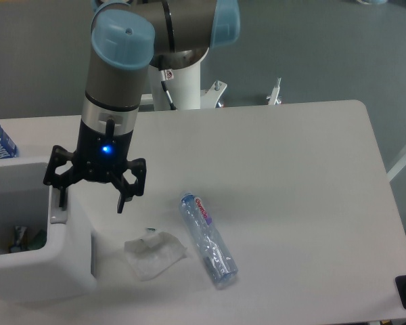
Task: Open the trash can
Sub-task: 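Hold the gripper above the opened trash can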
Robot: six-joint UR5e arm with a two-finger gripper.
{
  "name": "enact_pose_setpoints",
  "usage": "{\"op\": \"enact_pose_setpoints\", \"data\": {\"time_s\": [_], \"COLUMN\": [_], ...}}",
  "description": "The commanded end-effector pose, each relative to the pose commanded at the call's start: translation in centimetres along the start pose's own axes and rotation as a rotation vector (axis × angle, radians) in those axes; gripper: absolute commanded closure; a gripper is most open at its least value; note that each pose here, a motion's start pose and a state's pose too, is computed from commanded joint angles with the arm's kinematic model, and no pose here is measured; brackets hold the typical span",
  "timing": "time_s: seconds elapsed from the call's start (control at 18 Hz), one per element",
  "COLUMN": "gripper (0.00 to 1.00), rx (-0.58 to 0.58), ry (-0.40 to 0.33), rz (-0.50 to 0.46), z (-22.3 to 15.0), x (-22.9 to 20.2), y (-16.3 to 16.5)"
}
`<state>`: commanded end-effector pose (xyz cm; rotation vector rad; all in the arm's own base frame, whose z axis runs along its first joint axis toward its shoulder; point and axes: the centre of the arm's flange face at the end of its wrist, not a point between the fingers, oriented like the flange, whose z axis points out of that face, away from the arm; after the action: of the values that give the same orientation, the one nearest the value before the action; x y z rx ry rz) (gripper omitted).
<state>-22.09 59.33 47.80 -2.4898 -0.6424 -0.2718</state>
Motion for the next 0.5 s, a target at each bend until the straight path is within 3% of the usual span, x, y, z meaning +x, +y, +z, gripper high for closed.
{"op": "enact_pose_setpoints", "data": {"time_s": [0.17,0.22,0.33,0.5], "gripper": [0.00,0.00,0.00,0.00], "rx": [0.090,0.110,0.136,0.122], "ry": [-0.019,-0.055,-0.180,-0.433], "rz": [0.034,0.036,0.032,0.031], "z": [-2.5,-3.4,-4.9,-6.5], "x": [0.7,0.3,-1.5,-4.6], "y": [-2.0,-2.7,-3.6,-3.3]}}
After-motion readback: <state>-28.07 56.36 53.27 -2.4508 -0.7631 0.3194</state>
